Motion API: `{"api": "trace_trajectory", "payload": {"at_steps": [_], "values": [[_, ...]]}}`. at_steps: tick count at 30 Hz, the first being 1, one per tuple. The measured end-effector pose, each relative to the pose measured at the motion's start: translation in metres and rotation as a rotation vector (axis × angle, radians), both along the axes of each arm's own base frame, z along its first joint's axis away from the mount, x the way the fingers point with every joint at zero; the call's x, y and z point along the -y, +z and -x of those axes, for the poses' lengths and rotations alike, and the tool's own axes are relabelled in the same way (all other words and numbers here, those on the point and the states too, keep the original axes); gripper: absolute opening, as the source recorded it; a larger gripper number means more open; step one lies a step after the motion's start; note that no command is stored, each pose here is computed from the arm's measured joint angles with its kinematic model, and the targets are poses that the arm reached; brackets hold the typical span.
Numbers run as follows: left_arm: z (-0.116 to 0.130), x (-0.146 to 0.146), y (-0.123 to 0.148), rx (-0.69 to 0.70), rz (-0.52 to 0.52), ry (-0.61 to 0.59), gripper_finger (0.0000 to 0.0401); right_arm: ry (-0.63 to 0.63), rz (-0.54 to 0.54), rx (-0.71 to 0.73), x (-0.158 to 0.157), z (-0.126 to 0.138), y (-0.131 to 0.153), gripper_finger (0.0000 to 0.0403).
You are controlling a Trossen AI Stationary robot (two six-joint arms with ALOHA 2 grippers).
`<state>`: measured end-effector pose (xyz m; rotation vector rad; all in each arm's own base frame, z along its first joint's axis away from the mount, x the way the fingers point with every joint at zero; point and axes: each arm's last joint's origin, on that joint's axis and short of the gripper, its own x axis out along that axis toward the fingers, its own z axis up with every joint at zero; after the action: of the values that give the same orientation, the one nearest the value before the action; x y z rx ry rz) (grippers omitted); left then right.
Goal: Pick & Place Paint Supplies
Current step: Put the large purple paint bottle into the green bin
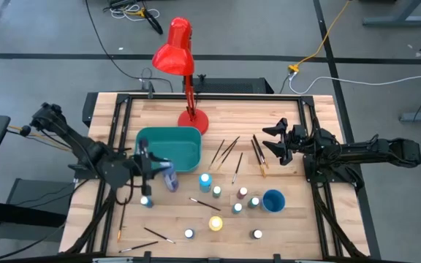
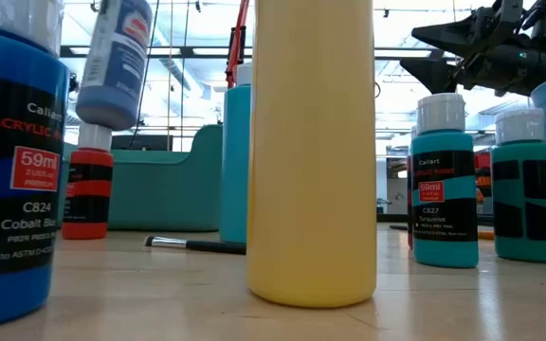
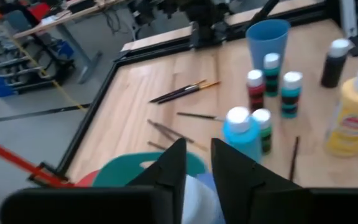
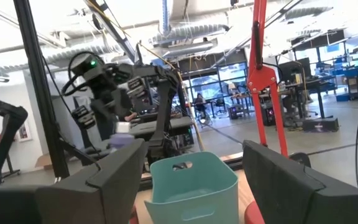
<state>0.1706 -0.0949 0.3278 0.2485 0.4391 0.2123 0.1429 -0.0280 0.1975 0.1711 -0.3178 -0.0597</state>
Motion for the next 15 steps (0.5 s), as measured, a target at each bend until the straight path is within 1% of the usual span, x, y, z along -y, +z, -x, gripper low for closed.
{"api": "trace_trajectory", "payload": {"at_steps": [4,6,12,15], "values": [[0.004,-0.019,0.007,0.018,0.021,0.05,0.0021,-0.001,0.0,0.003,0.0,0.0,0.0,0.0274],[0.006,-0.026,0.01,0.027,0.037,0.05,0.0006,-0.001,0.003,0.004,0.0,0.0,0.0,0.0274],[0.007,-0.038,0.013,0.03,0.055,0.086,0.0017,-0.001,0.003,0.003,0.0,0.0,0.0,0.0274],[0.006,-0.04,0.012,0.038,0.084,0.11,0.0024,-0.001,0.003,0.003,0.0,0.0,0.0,0.0274]]}}
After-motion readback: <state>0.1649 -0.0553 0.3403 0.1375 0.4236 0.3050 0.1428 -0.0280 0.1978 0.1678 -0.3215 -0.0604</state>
